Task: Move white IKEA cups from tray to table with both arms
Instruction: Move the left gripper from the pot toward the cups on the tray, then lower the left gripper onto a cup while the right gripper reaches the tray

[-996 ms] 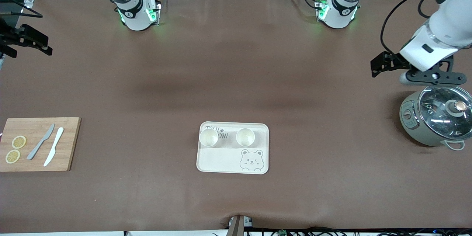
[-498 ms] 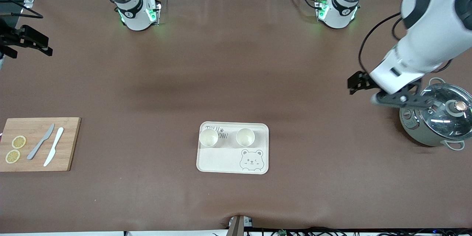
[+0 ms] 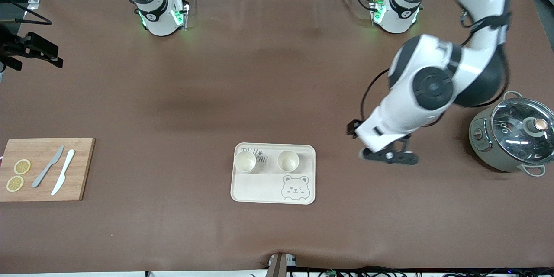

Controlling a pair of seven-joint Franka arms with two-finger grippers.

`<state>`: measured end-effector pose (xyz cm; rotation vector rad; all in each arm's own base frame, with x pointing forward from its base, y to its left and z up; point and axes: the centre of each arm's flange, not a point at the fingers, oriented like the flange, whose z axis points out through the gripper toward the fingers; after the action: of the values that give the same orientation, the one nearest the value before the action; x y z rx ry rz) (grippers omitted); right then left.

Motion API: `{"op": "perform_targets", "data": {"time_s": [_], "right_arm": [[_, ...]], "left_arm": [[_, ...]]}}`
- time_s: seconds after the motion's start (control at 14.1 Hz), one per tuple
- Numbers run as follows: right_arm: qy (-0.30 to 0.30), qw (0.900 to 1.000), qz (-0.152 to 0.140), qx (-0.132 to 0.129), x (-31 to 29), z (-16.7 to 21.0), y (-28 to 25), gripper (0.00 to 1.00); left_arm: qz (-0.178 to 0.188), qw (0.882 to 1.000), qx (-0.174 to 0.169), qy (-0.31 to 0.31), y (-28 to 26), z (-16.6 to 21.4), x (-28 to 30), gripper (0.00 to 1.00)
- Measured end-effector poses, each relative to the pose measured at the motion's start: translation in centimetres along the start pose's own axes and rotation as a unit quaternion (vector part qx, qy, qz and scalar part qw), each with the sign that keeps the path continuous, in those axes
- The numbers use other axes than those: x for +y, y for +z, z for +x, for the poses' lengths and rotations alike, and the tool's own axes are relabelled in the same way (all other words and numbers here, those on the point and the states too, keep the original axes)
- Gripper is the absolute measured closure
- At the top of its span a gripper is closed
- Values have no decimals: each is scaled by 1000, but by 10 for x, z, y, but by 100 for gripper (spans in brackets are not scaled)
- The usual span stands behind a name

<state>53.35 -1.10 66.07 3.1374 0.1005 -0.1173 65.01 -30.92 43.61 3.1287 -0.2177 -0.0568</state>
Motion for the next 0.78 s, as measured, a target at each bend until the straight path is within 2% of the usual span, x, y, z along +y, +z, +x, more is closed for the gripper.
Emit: {"op": "perform_targets", "data": {"time_s": [0.28,0.5,0.78], "right_arm": [[2,1000,1,-12,2,7,11,0],[1,999,3,-37,3,25,39,0],[1,997,5,-71,7,58,91,0]], "left_arm": [[-6,1000,22,9,30,16,48,0],[-15,999,43,12,47,21,72,0],[-19,998,55,23,85,22,101,0]]}}
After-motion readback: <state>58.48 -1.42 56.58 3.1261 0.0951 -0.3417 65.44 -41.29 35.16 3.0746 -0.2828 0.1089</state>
